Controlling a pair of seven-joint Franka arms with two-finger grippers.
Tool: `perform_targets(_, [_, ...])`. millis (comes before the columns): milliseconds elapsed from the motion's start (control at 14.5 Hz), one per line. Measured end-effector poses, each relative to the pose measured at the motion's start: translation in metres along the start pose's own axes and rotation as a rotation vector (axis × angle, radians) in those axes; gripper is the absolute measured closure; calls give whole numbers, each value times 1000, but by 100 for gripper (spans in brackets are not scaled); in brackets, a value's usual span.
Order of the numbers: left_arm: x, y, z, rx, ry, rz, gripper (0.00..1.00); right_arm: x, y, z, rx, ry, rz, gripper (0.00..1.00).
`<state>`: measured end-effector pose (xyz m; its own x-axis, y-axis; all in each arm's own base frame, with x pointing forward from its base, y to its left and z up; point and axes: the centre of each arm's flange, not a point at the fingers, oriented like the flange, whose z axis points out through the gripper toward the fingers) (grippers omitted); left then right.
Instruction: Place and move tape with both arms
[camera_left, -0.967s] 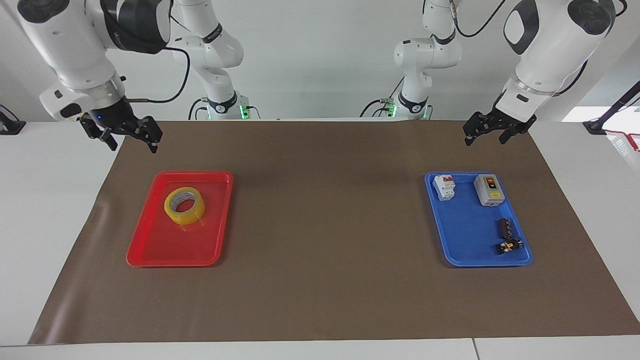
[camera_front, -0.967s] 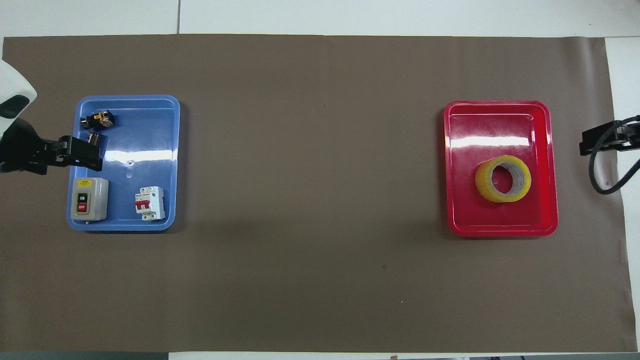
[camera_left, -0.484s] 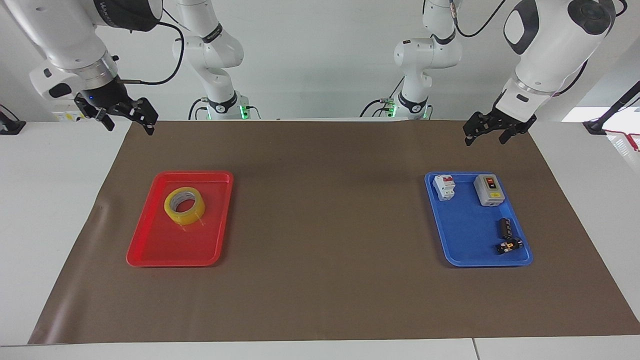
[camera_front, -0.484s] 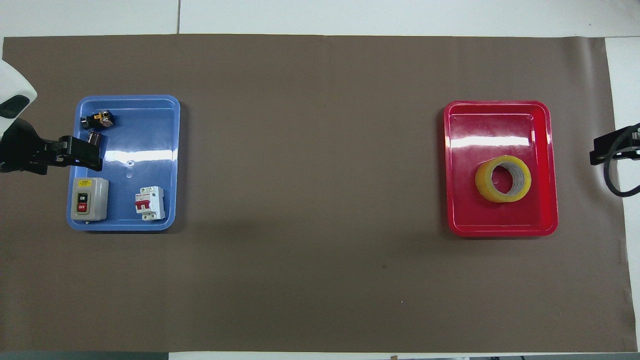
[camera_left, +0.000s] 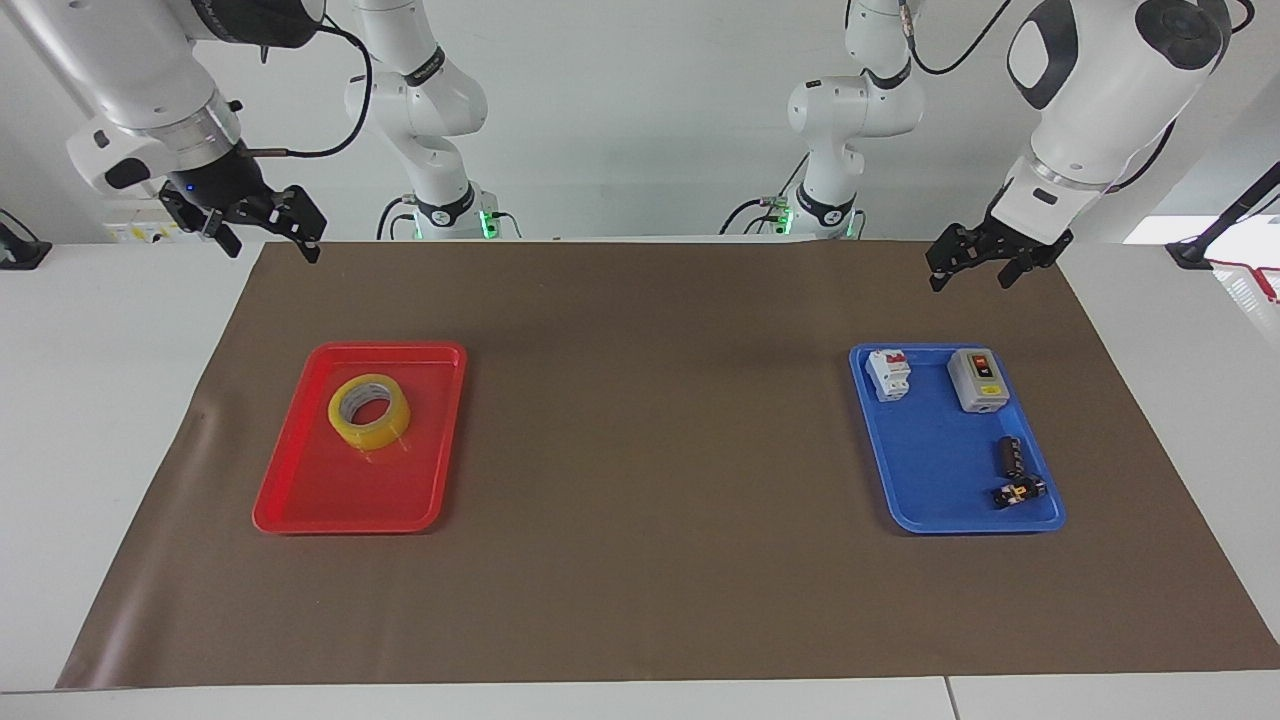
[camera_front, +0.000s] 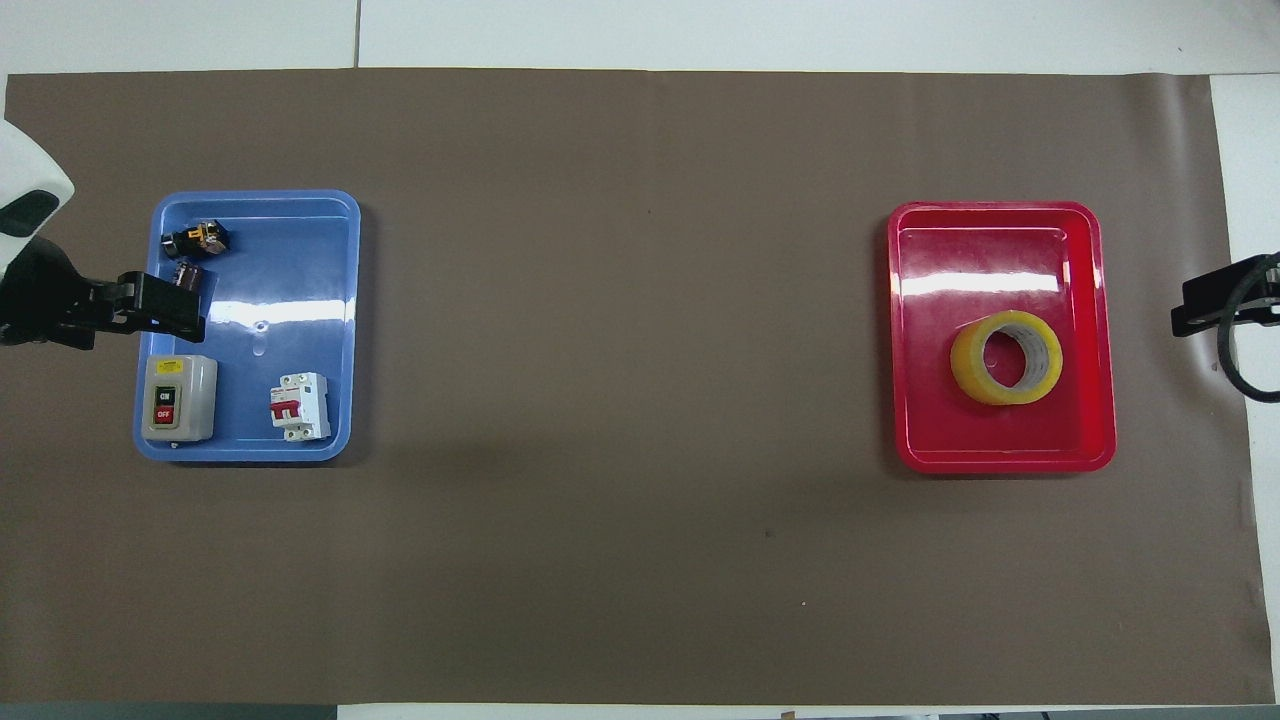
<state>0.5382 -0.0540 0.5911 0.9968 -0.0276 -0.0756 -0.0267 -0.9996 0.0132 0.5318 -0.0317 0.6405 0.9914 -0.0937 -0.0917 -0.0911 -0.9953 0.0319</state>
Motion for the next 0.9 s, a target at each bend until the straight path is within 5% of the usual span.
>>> perform_targets(484, [0, 0, 0, 0, 0, 0, 0, 11, -22, 0, -16, 74, -42, 0])
perform_targets(898, [0, 0, 0, 0, 0, 0, 0, 4, -20, -4, -18, 26, -38, 0])
